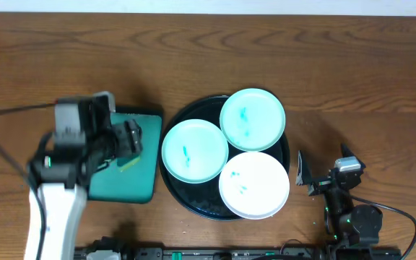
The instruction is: Clean dirty plates on tray and stack at the side
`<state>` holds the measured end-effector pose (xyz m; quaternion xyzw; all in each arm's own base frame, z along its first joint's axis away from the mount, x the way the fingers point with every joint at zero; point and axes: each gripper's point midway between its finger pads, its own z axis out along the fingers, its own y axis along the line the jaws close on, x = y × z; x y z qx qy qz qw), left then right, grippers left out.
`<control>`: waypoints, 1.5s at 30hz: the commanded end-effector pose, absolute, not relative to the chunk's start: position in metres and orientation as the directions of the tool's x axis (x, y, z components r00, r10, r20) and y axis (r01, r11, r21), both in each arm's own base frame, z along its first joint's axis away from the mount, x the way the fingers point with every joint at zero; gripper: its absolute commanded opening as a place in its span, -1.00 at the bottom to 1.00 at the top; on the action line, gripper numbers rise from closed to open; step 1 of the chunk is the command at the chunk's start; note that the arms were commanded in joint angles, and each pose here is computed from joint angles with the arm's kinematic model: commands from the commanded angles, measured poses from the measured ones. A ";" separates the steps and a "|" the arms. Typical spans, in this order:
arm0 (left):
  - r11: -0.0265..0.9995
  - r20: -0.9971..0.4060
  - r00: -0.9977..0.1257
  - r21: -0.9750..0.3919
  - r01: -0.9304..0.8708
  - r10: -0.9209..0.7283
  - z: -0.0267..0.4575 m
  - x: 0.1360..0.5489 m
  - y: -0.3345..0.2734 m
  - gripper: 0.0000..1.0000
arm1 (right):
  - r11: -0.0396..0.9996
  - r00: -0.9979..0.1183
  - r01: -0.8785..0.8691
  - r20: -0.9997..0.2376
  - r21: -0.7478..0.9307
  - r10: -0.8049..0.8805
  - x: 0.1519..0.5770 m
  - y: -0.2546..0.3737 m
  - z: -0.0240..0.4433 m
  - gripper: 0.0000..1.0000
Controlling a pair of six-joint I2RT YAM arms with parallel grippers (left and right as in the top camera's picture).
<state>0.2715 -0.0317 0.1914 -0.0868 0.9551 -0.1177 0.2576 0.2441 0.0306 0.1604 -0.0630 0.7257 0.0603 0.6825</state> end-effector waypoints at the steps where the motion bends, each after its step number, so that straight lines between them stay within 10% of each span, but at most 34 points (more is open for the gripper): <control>1: 0.956 -0.343 -0.910 -0.256 -0.146 -0.231 0.181 0.277 -0.033 0.60 | 0.983 -0.060 -0.182 -0.998 -0.003 -0.014 0.244 0.033 0.160 0.98; 10: 0.955 -0.133 -0.964 -0.220 -0.198 -0.231 0.141 0.263 -0.034 0.61 | 0.983 -0.060 -0.182 -0.998 -0.003 -0.014 0.244 0.033 0.160 0.98; 32: 0.955 -0.127 -0.965 -0.218 -0.200 -0.231 0.137 0.266 -0.034 0.61 | 0.960 0.048 -0.270 -0.994 0.079 0.096 0.240 0.047 0.195 0.99; 45: 0.955 -0.145 -0.962 -0.222 -0.196 -0.231 0.138 0.270 -0.034 0.61 | 0.894 -0.299 -0.394 -0.949 0.215 0.096 0.244 0.077 0.237 0.98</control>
